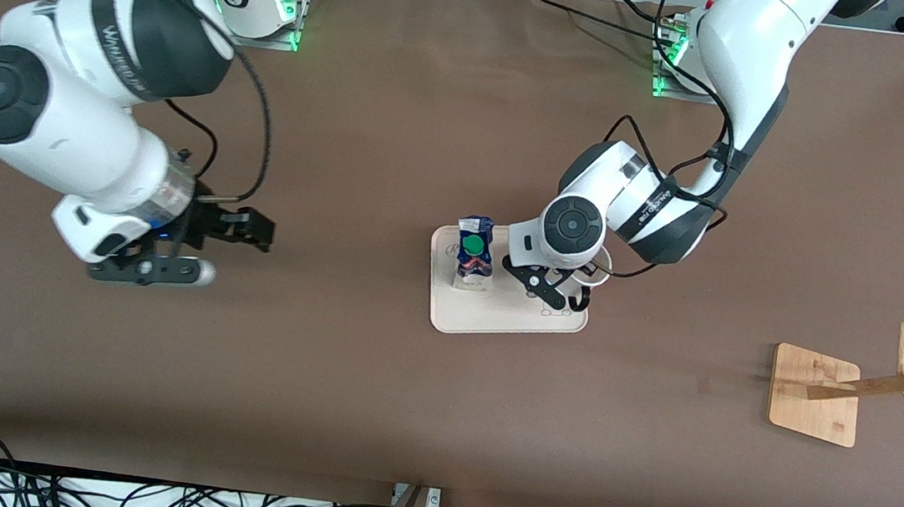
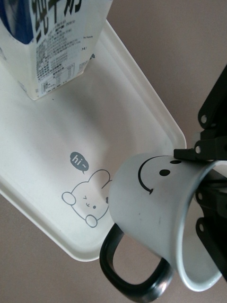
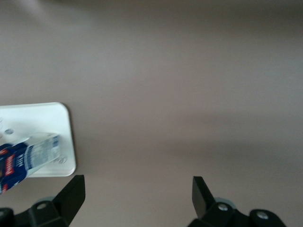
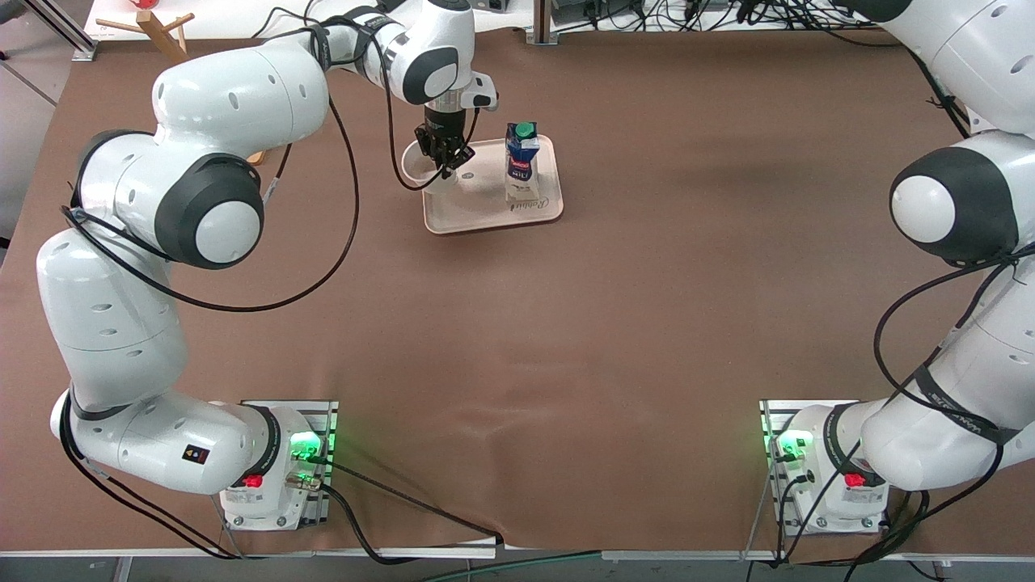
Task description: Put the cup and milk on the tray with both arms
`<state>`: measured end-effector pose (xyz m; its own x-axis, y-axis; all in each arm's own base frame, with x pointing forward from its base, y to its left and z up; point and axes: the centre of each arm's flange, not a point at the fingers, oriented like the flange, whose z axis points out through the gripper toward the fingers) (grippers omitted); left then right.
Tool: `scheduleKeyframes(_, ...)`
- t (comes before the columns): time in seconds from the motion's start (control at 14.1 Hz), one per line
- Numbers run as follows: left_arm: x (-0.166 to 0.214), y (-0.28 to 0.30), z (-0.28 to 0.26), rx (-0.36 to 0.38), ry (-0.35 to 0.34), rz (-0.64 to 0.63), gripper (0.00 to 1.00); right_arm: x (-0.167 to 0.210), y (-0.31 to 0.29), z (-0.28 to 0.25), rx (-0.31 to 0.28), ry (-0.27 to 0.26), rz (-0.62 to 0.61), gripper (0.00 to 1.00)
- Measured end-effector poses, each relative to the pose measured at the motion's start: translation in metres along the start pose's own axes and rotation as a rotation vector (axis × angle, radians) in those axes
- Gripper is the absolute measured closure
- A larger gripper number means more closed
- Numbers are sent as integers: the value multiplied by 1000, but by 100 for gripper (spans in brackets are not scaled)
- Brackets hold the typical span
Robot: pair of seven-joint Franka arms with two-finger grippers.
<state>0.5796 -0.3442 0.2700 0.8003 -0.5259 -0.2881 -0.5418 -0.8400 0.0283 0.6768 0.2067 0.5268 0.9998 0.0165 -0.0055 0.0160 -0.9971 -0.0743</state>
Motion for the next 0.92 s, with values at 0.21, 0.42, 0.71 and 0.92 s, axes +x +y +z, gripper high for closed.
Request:
scheduleKeyframes(0.21, 2, -4, -8, -80, 13, -47, 91, 6, 55, -4, -58, -27, 87, 0)
scheduleKeyframes(0.42, 4, -13, -3, -148, 0, -140, 91, 11, 91, -8, -87, -27, 146, 0)
scheduleKeyframes(0.71, 10, -25, 11, -269, -40, -348, 91, 11, 124, -8, -100, -58, 134, 0)
scheduleKeyframes(0.92, 18, -23, 18, -318, -68, -480, 91, 2, 182, -20, -93, -121, 112, 0)
